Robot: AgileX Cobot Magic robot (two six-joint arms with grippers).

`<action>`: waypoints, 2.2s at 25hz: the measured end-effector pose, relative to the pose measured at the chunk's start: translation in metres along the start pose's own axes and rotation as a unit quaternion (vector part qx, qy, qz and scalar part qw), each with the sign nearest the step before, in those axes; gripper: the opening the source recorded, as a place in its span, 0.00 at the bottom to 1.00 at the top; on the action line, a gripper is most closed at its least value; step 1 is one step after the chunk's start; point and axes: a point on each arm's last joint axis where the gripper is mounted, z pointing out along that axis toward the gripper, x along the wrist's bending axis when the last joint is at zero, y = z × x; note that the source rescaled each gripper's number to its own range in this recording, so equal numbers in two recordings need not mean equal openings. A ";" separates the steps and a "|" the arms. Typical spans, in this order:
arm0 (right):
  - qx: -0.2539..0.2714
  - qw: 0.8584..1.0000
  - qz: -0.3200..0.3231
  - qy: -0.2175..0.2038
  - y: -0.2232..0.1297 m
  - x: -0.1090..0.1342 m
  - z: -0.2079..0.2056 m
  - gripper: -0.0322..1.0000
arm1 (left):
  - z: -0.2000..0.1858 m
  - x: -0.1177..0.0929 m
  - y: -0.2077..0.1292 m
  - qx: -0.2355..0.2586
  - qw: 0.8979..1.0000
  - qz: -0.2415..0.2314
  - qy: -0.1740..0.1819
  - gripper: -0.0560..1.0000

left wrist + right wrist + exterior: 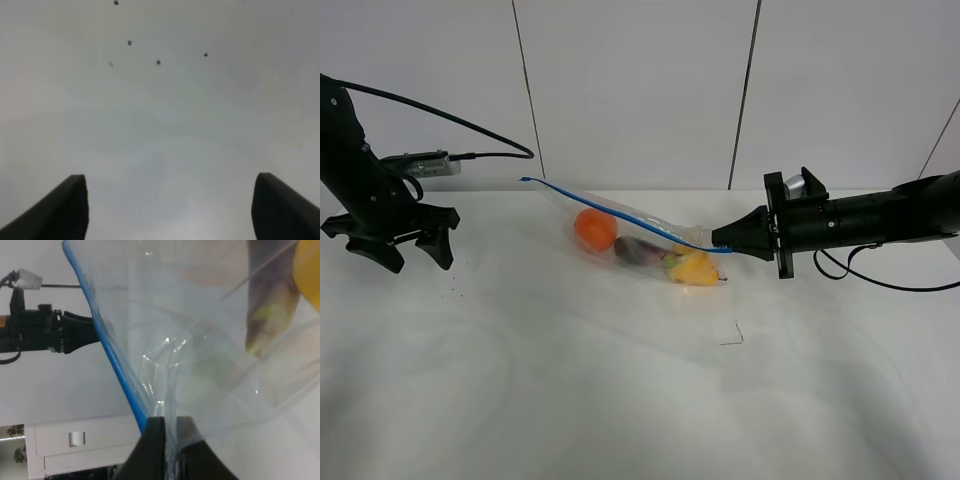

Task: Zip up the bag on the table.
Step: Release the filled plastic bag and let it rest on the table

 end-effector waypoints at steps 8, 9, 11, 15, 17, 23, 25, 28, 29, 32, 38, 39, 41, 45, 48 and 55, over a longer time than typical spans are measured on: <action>0.000 1.000 0.000 0.000 0.000 0.000 0.000 0.03 | -0.001 0.000 -0.006 0.033 0.999 -0.001 -0.002 0.94; 0.000 1.000 0.000 0.000 0.000 0.000 0.000 0.03 | -0.001 0.000 -0.006 0.036 0.999 -0.001 -0.002 0.94; 0.000 1.000 0.000 0.000 0.000 0.000 0.000 0.03 | -0.001 0.000 -0.008 0.043 0.999 -0.001 -0.002 0.94; 0.000 1.000 0.000 0.000 0.000 0.000 0.000 0.03 | -0.003 -0.001 -0.010 0.055 0.998 0.000 -0.003 0.94; 0.000 1.000 0.000 0.000 0.000 0.000 0.000 0.03 | -0.004 -0.001 -0.013 0.070 0.998 0.000 -0.003 0.94; 0.000 1.000 0.000 0.000 0.000 0.000 0.000 0.03 | -0.006 -0.001 -0.022 0.120 0.993 0.000 -0.006 0.94; 0.000 1.000 0.000 0.000 0.000 0.000 0.000 0.03 | -0.010 -0.002 -0.022 0.115 0.993 0.000 -0.005 0.94; 0.000 1.000 0.002 0.000 0.000 0.000 0.000 0.03 | -0.024 -0.002 -0.026 0.097 0.995 0.001 -0.005 0.94; 0.000 1.000 0.002 0.000 0.000 0.000 0.000 0.03 | -0.032 -0.003 -0.030 0.090 0.996 0.002 -0.005 0.94; 0.000 1.000 0.002 0.000 0.000 0.000 0.000 0.03 | -0.050 -0.004 -0.054 0.080 0.997 0.012 -0.005 0.94; 0.000 1.000 0.002 0.000 0.000 0.000 0.000 0.03 | -0.077 -0.007 -0.134 0.070 0.997 0.017 -0.005 0.94; 0.000 1.000 0.002 0.000 0.000 0.000 0.000 0.03 | -0.079 -0.007 -0.150 0.068 0.998 0.017 -0.005 0.94; 0.000 1.000 0.002 0.000 0.000 0.000 0.000 0.03 | -0.082 -0.008 -0.176 0.052 0.999 0.018 -0.004 0.94; 0.000 1.000 0.002 0.000 0.000 0.000 0.000 0.03 | -0.089 -0.009 -0.217 -0.028 0.999 0.019 0.000 0.94; 0.000 1.000 0.002 0.000 0.000 0.000 0.000 0.03 | -0.093 -0.010 -0.241 -0.083 0.996 0.021 0.003 0.94; 0.000 1.000 0.002 0.000 0.000 0.000 0.000 0.03 | -0.109 -0.011 -0.274 -0.175 0.984 0.028 0.008 0.94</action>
